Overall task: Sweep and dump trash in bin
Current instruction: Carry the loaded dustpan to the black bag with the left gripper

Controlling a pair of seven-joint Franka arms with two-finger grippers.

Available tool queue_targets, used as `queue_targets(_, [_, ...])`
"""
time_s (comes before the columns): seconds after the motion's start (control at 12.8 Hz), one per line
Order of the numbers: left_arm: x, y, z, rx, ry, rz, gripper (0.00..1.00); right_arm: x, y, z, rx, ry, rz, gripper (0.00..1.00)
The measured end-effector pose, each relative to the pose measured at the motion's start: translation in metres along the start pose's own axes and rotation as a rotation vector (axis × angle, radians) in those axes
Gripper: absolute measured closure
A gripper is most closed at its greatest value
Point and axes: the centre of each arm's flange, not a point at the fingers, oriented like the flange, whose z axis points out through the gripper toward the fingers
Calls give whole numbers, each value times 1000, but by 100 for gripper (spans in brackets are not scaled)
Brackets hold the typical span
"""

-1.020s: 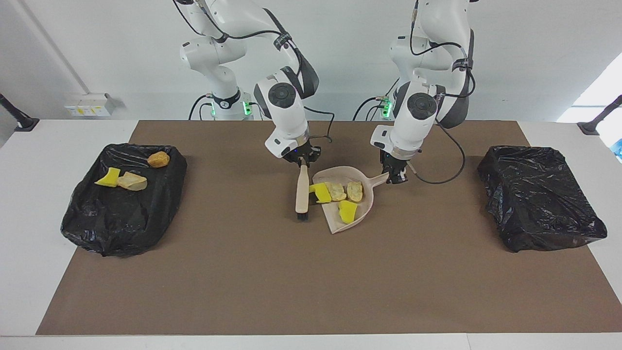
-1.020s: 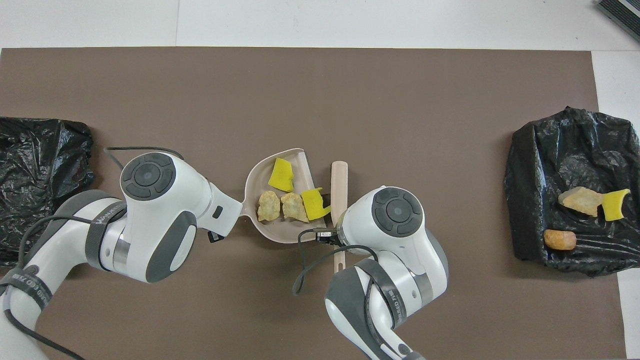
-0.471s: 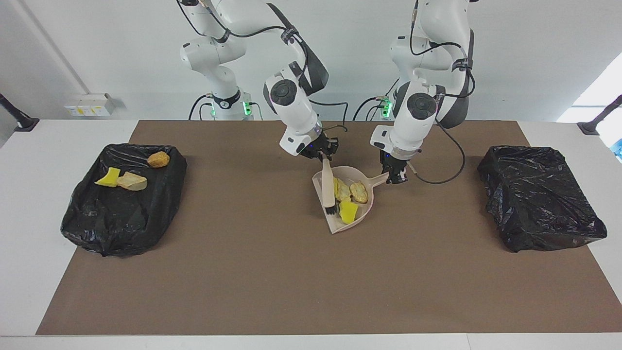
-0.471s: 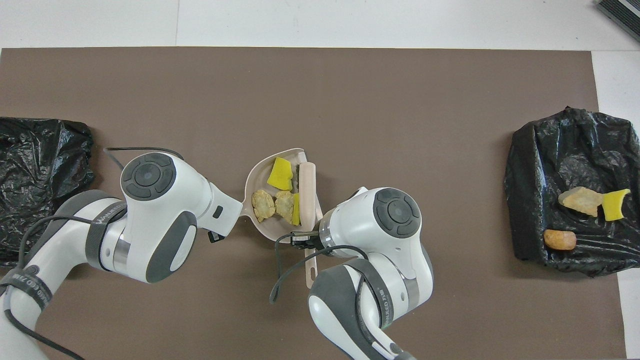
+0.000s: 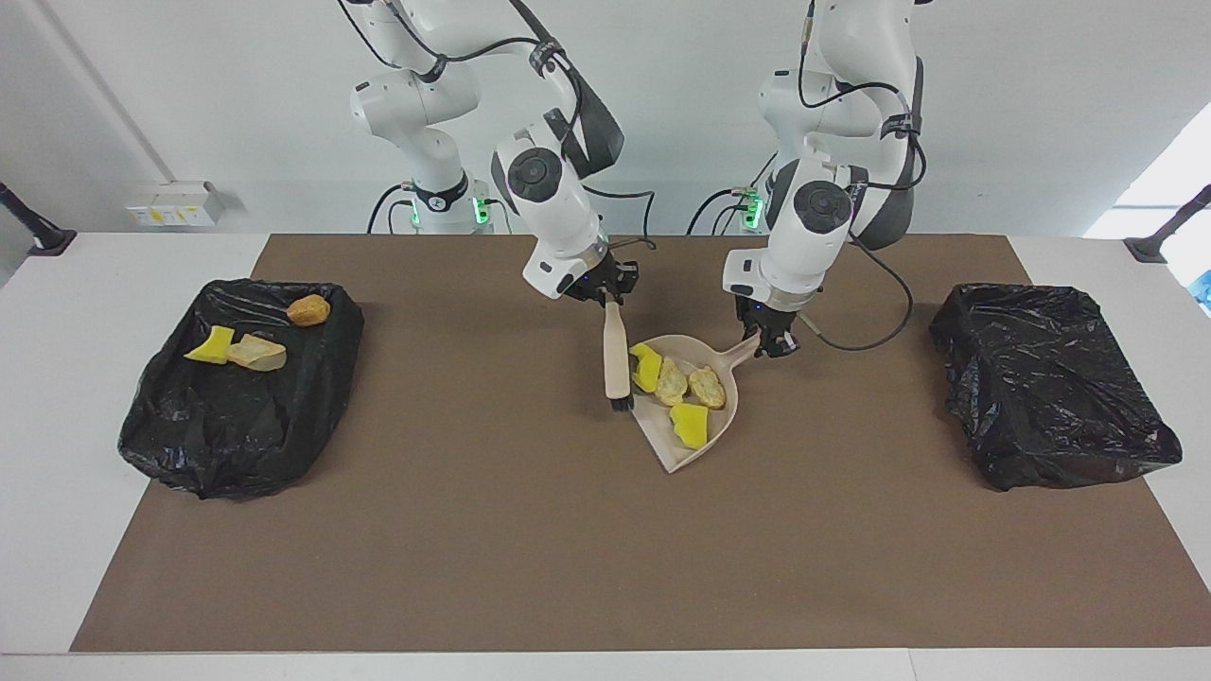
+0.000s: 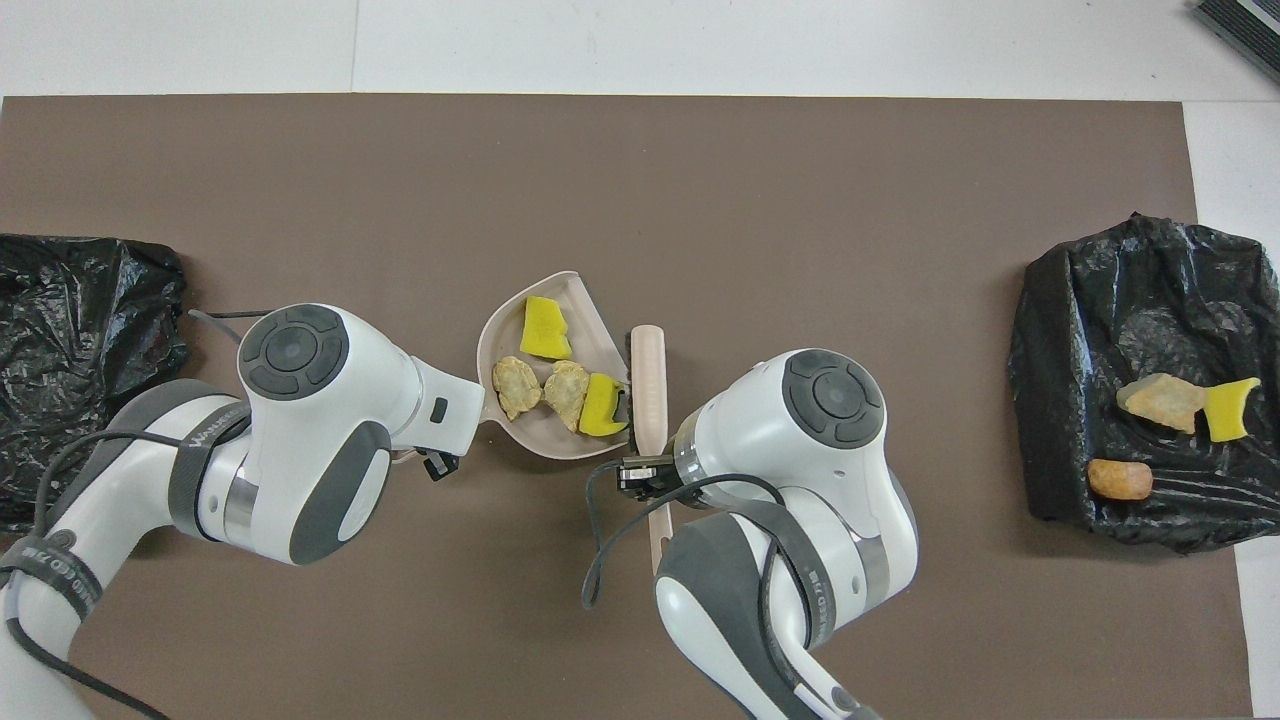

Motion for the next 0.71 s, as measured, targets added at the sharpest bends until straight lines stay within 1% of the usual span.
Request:
queue_targets(0.16, [-5, -7, 0, -16, 17, -77, 68, 0, -6, -5, 7, 9, -10, 74])
queue_targets(0.31, [-9, -13, 0, -33, 37, -120, 68, 3, -13, -19, 21, 27, -19, 74])
queue_targets(0.47, [-13, -21, -2, -32, 44, -177, 68, 2, -13, -35, 21, 25, -22, 74])
queue_targets(0.71, [-30, -47, -16, -23, 65, -299, 68, -1, 3, -62, -29, 24, -14, 74])
